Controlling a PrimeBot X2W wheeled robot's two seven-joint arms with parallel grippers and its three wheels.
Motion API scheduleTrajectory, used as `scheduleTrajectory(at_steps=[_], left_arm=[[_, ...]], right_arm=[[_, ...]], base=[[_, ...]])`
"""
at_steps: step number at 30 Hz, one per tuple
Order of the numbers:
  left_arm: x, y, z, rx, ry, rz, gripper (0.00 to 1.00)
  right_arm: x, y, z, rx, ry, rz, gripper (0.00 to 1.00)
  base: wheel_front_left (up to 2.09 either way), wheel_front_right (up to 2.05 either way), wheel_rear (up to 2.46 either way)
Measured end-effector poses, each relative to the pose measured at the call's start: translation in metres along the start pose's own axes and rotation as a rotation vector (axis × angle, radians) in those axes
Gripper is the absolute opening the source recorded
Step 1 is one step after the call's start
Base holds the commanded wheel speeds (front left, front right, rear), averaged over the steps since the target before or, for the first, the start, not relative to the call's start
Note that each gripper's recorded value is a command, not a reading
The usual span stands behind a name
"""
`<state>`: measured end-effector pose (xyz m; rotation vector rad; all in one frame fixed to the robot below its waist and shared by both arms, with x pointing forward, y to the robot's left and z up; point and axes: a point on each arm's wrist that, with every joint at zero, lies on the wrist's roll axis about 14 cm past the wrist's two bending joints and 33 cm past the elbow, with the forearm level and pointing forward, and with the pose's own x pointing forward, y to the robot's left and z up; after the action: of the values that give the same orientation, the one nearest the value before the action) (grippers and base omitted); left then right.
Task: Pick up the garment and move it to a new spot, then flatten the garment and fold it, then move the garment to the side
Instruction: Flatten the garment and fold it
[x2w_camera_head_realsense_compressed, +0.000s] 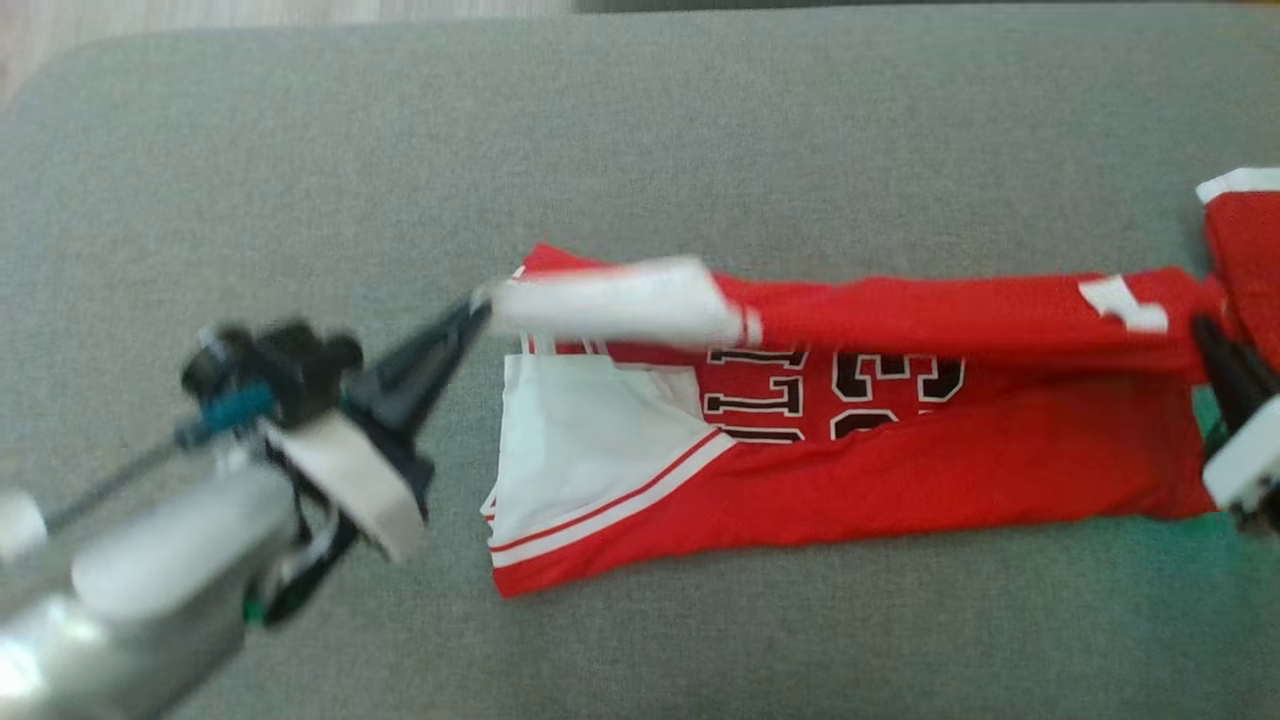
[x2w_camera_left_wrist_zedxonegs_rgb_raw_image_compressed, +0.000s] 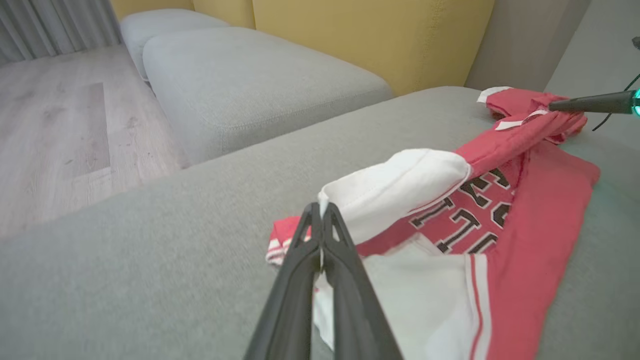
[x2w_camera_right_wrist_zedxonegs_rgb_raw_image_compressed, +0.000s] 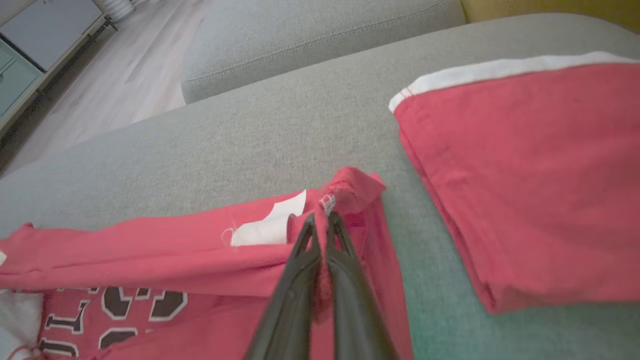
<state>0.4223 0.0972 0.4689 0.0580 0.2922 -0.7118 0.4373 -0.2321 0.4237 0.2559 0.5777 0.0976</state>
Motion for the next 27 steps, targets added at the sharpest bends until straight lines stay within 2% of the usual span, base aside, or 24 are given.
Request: scheduleTrajectory(at_steps=[7,8,9,10,11,12,17,21,24,27], left_arm=[[-0.027,-0.039,-0.034,-0.088,0.046,0.007,0.0],[-0.029,-0.042,-0.039,-0.099,0.055,0.012,0.0],[-0.03,-0.044,-0.043,-0.11,0.063,0.019,0.0],[-0.032,-0.047,-0.048,-0.121,0.071,0.024,0.0],[-0.032,-0.05,-0.051,-0.132,0.072,0.033,0.53],[-0.031,-0.053,-0.054,-0.146,0.075,0.045,1.0],[-0.027,-0.051,-0.044,-0.206,-0.003,0.176,1.0],[-0.037,-0.051,-0.043,-0.234,-0.061,0.315,1.0],[-0.048,-0.058,-0.043,-0.23,-0.098,0.396,1.0],[-0.059,-0.063,-0.041,-0.204,-0.132,0.456,1.0]], right_arm=[[-0.021,-0.004,-0.029,0.026,0.037,-0.032,0.0],[-0.022,-0.004,-0.032,0.024,0.042,-0.036,0.24],[-0.022,-0.005,-0.034,0.017,0.047,-0.042,0.82],[-0.022,-0.005,-0.036,0.011,0.047,-0.047,1.0],[-0.021,-0.006,-0.036,0.014,0.037,-0.057,1.0],[-0.021,-0.007,-0.036,0.02,0.025,-0.065,1.0],[-0.028,-0.009,-0.041,0.058,-0.042,-0.096,1.0],[-0.048,-0.008,-0.066,0.121,-0.042,-0.121,1.0],[-0.059,-0.007,-0.075,0.163,-0.051,-0.135,1.0],[-0.062,-0.01,-0.068,0.18,-0.088,-0.149,1.0]], base=[[0.0,0.0,0.0],[0.0,0.0,0.0],[0.0,0.0,0.0],[0.0,0.0,0.0],[0.0,0.0,0.0],[0.0,0.0,0.0],[0.0,0.0,0.0],[0.0,0.0,0.0],[0.0,0.0,0.0],[0.0,0.0,0.0]])
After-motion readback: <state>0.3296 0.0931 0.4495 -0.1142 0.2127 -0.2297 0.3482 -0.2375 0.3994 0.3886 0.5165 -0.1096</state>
